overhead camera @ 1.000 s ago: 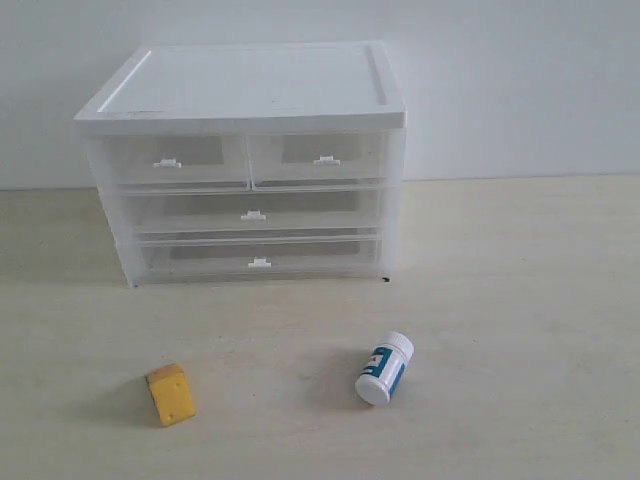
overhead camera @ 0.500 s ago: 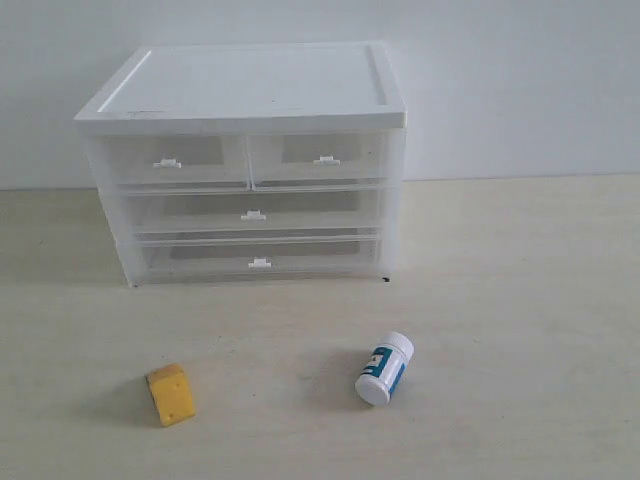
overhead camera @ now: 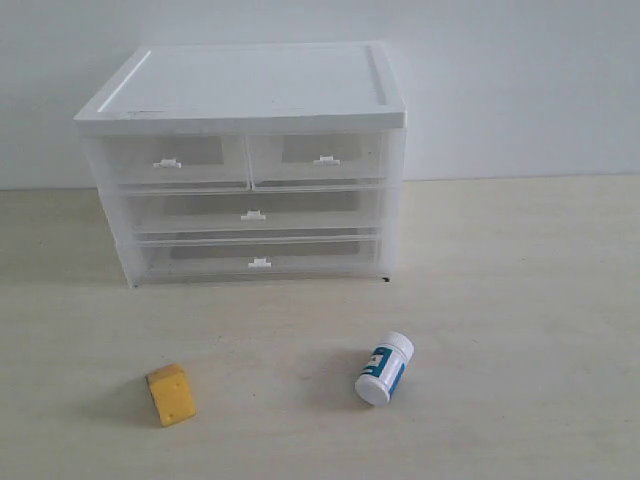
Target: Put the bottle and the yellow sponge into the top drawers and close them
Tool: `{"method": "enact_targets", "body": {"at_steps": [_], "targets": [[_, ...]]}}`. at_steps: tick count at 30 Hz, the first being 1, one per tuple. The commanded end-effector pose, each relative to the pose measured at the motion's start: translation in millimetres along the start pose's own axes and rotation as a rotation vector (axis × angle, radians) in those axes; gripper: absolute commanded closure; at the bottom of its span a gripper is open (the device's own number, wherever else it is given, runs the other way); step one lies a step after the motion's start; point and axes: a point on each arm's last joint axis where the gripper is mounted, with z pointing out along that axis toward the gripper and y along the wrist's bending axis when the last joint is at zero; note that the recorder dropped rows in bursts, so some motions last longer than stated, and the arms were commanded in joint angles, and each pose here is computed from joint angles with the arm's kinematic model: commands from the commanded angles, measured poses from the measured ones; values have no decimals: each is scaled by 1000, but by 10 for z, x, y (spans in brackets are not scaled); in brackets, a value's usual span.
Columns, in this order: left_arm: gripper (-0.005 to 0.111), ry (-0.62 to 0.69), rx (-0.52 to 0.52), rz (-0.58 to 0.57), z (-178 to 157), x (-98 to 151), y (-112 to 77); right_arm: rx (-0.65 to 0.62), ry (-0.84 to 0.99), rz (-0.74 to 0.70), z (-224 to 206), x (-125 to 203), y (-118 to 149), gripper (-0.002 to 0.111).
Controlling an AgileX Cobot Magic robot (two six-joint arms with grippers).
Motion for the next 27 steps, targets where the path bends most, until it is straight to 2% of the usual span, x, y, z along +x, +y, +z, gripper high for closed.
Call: {"method": "enact_targets", "body": {"at_steps": [1,3,8,12,15,20,24,27], "targets": [[103,-43,93,202,-71,-142,-355,5,-19,-10,-4,-15,-3,108],[103,-22,103,244,-62,-189,-514,5,-19,-10,-4,-15,-3,108],[103,68,77,239,126,-263,-770,5,-19,-10,-4,-15,-3,108],[103,253,102,337,404,-208,-933,5,-19,-10,-4,-15,-3,108],[103,414,185,412,629,-99,-980,5,-19,-10,-4,-15,-3,108],[103,603,255,348,986,62,-875,5,-17,-10,-4,-13,-3,108],[103,713,192,334,1226,172,-643,5,-19,-10,-4,-15,-3,108],[103,758,152,367,1380,221,-493,5,-19,-10,-4,-15,-3,108]]}}
